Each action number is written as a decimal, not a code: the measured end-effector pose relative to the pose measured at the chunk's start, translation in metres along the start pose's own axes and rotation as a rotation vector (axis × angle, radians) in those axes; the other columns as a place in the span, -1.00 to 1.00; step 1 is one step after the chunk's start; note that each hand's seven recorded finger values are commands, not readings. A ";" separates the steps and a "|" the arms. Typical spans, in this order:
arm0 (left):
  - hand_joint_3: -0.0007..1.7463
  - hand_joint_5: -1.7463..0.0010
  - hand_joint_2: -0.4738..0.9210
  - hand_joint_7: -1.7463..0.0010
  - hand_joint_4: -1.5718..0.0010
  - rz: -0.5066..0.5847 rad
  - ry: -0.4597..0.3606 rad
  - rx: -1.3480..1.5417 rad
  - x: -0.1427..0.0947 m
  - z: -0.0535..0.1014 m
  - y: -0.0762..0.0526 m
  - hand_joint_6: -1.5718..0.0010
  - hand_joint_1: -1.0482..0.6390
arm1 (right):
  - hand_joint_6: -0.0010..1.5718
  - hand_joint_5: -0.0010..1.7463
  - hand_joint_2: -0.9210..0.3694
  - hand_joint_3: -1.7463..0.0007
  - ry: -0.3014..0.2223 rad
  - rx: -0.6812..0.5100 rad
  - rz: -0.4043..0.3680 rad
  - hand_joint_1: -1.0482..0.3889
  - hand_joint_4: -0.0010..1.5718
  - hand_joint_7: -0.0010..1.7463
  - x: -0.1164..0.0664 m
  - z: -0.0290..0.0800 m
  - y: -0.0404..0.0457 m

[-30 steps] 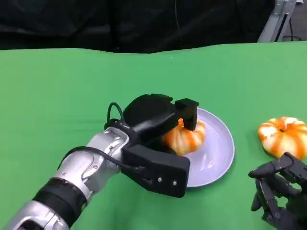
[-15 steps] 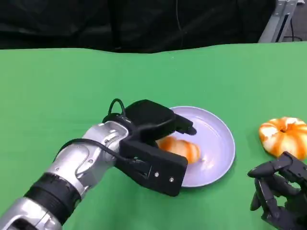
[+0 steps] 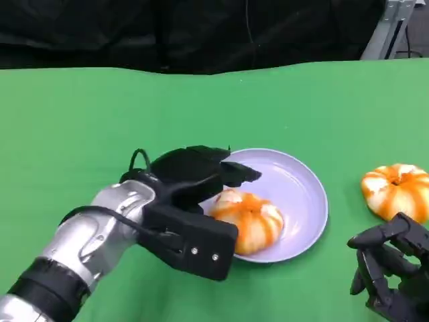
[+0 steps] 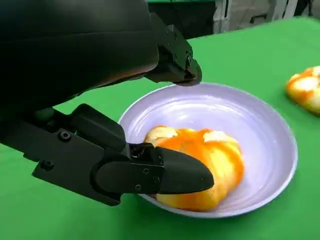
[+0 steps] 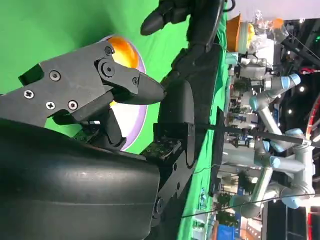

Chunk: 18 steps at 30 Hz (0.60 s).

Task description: Grasp the bread from the table and place it into the plate.

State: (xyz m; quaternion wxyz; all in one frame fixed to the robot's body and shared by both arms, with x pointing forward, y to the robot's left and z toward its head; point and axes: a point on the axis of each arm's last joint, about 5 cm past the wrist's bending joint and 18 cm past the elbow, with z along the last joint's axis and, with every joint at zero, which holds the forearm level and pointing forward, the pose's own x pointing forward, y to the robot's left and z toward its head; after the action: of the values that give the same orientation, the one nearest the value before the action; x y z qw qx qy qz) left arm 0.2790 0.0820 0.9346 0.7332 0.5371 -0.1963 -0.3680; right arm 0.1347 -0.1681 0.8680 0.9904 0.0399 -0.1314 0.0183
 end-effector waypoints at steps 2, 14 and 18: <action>-0.45 0.97 1.00 0.98 0.84 0.037 -0.011 -0.048 -0.005 -0.001 0.001 0.58 -0.88 | 0.00 0.90 -0.73 0.09 -0.001 0.000 0.001 0.25 0.10 0.64 0.000 0.000 0.0000; -0.78 0.82 1.00 0.91 0.00 0.212 -0.009 -0.293 -0.054 -0.022 0.002 0.10 0.07 | 0.02 0.91 -0.66 0.00 0.017 0.011 0.007 0.26 0.11 0.62 0.002 -0.015 -0.0019; -0.63 0.75 1.00 0.87 -0.21 0.297 -0.023 -0.381 -0.070 -0.031 -0.007 -0.07 0.19 | 0.01 0.93 -0.67 0.00 0.033 0.013 0.011 0.25 0.09 0.64 0.003 -0.024 -0.0060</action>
State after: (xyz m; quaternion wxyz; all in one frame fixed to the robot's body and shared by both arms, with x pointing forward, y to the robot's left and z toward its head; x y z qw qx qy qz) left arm 0.2519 0.1532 0.9251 0.8652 0.3499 -0.2083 -0.2924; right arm 0.1437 -0.1720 0.8457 0.9920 0.0455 -0.1150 0.0250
